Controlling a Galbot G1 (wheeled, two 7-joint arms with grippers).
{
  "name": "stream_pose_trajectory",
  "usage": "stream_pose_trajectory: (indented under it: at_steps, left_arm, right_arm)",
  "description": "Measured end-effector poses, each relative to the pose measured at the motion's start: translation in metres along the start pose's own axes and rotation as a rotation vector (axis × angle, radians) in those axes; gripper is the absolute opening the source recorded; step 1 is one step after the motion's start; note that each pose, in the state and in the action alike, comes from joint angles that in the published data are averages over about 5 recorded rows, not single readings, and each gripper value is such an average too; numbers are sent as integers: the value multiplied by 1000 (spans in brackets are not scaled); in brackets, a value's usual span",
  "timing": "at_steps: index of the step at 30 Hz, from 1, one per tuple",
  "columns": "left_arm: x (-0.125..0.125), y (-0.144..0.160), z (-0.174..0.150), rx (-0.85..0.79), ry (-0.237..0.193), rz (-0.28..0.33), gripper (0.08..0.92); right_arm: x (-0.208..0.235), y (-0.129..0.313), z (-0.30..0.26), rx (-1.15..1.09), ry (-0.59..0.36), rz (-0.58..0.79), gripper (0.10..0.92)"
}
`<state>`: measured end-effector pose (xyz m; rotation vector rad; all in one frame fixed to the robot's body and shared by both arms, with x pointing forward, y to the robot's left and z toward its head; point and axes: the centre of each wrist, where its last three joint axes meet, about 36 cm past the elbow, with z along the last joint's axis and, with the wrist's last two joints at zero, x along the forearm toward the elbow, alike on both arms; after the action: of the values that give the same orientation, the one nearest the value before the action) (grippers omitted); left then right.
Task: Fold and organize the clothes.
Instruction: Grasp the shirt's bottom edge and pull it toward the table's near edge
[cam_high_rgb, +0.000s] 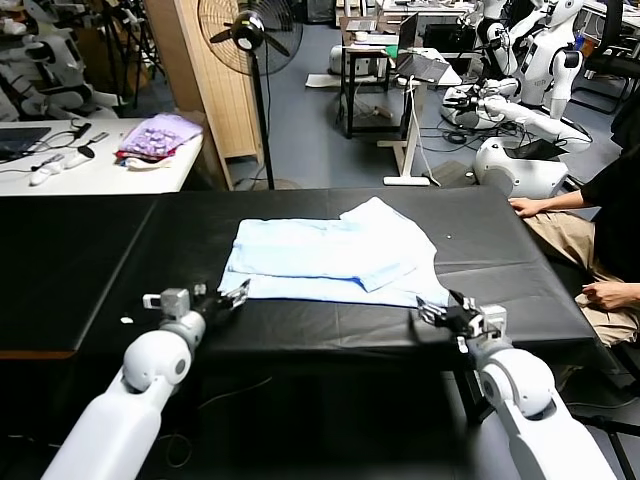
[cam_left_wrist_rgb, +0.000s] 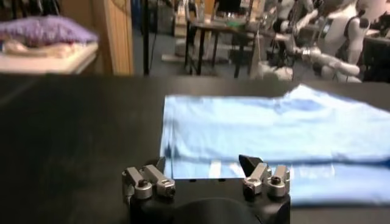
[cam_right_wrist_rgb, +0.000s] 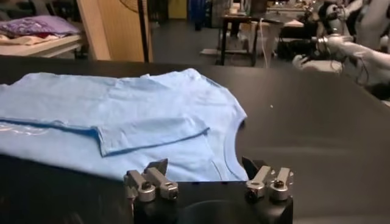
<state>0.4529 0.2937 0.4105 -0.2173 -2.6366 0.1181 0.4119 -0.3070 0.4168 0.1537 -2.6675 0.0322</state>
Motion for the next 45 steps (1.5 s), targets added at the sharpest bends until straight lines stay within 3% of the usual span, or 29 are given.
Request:
stream_pose_trajectory:
  at_steps: [2,5,11,14,22,33,36,38,45]
  left_arm:
    - [-2,1,2,0,4,-3,691]
    - [-5,2,5,3,1,-22,526]
    - [-4,3,10,2,5,-48,195]
    - [-1,2,11,-5,10,-56,126]
    - [21,-7,9,-36,53,-93,128]
    - [86,-27,17,-90,73,-74,128]
    - [97,-33,19,-93,64,-67,147]
    - [102,-36,18,-96,56,-65,211]
    - [119,-40,9,-114,45,-95,590]
  right_arm:
    - [-1,0,2,-4,4,2,177]
    - [-1,2,4,-5,7,2,123]
    - [1,5,4,3,10,9,122]
    - [5,6,2,9,23,26,122]
    - [33,12,-10,24,94,49,122]
    - [67,23,-10,50,127,30,135]
    - [74,25,-11,52,130,27,236]
    - [80,25,-12,55,124,29,347]
    - [104,26,-30,51,71,26,715]
